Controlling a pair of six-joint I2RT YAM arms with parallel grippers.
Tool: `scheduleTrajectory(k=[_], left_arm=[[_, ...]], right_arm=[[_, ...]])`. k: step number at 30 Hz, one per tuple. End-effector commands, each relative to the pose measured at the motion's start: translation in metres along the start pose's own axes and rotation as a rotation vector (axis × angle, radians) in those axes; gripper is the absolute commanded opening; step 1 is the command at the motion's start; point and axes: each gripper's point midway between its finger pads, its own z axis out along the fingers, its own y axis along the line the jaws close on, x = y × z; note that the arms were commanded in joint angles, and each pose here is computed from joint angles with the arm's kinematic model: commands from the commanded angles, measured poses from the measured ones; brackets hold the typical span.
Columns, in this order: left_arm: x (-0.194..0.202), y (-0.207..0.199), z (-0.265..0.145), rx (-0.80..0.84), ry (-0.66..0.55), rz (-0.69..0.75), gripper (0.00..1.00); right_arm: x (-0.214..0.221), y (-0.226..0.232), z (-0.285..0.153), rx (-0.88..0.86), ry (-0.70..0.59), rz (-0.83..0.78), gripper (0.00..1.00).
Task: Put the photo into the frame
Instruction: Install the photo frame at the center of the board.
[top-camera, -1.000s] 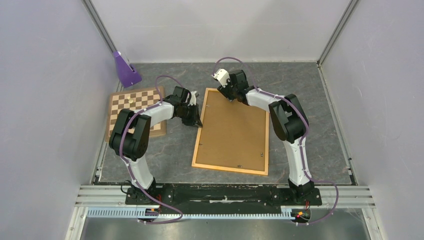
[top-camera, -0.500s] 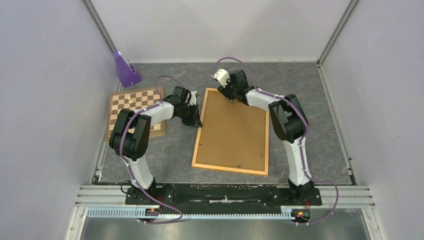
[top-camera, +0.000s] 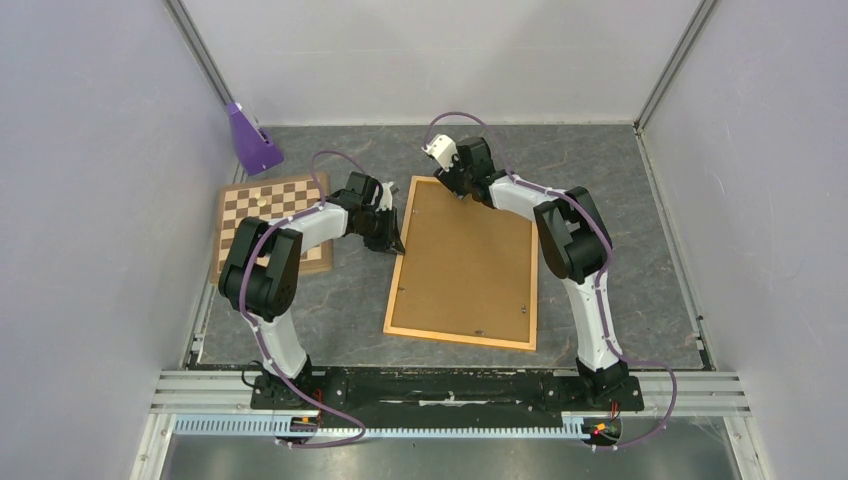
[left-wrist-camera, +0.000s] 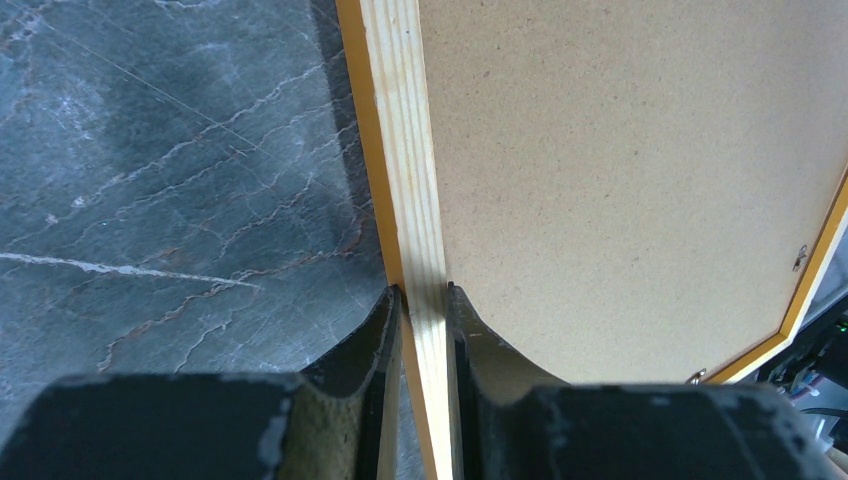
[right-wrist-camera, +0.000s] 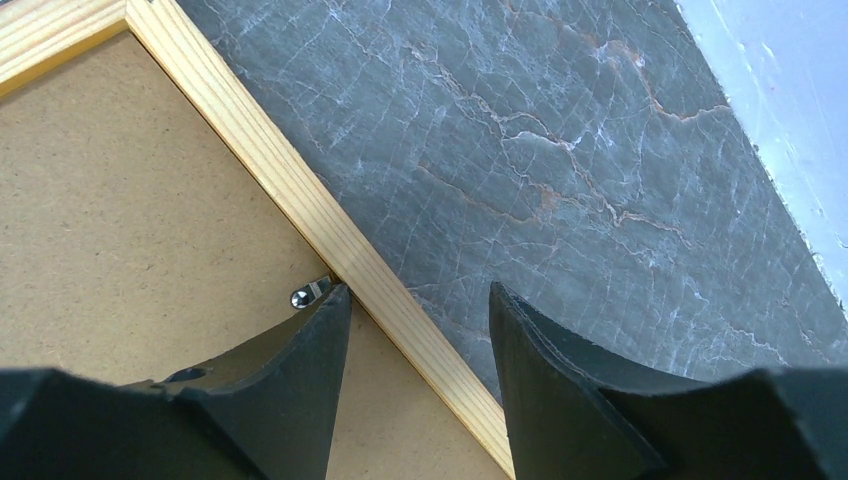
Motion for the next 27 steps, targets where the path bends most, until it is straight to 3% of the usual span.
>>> scheduleTrajectory(k=[1, 27], left_arm=[[0.016, -0.002, 0.008, 0.021, 0.068, 0.049, 0.02], [0.016, -0.003, 0.007, 0.023, 0.067, 0.052, 0.02]], right_arm=[[-0.008, 0.0, 0.007, 0.007, -0.027, -0.005, 0.56], [-0.007, 0.029, 0.007, -0.089, -0.041, 0.04, 0.56]])
